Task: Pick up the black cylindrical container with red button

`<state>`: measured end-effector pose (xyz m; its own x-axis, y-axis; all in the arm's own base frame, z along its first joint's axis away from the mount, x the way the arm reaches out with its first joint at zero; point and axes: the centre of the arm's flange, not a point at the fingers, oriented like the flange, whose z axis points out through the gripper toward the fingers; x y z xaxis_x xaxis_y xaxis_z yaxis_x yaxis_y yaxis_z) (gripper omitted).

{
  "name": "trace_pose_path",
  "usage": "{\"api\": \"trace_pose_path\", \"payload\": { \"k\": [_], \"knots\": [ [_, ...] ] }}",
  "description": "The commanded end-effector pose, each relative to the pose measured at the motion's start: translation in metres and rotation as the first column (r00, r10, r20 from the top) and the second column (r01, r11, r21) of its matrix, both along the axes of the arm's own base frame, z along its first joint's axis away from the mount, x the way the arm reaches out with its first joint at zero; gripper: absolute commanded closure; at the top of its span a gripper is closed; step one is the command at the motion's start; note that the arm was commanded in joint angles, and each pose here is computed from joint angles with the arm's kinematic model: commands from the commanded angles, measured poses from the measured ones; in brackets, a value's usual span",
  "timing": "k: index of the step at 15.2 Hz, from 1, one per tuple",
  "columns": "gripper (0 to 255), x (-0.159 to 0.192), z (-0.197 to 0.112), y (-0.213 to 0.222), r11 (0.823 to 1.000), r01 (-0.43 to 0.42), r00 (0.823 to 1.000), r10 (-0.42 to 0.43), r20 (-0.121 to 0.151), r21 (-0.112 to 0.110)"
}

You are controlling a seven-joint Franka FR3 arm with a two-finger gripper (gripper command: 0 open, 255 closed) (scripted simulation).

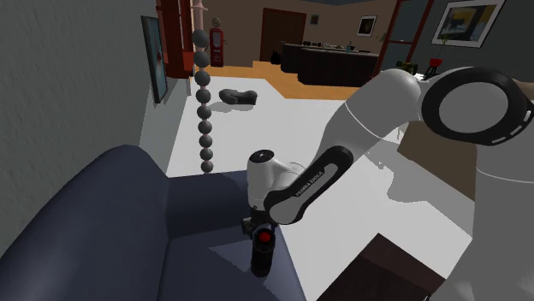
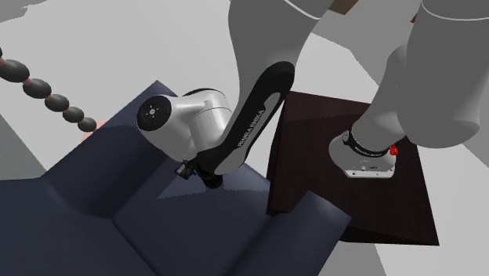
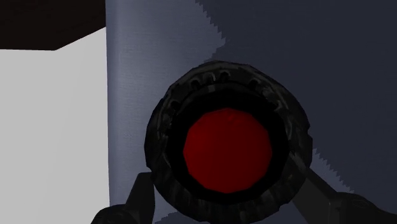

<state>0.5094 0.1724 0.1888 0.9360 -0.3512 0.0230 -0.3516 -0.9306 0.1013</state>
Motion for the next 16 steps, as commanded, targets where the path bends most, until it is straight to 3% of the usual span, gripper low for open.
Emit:
{"api": "trace_pose_path", "payload": {
  "k": [1, 16],
  "knots": [
    [255, 0.000, 0.007, 0.000, 1.000, 0.000, 1.000, 0.000, -0.001, 0.000],
    [255, 0.000, 0.077, 0.000, 1.000, 0.000, 1.000, 0.000, -0.001, 0.000]
  ]
}}
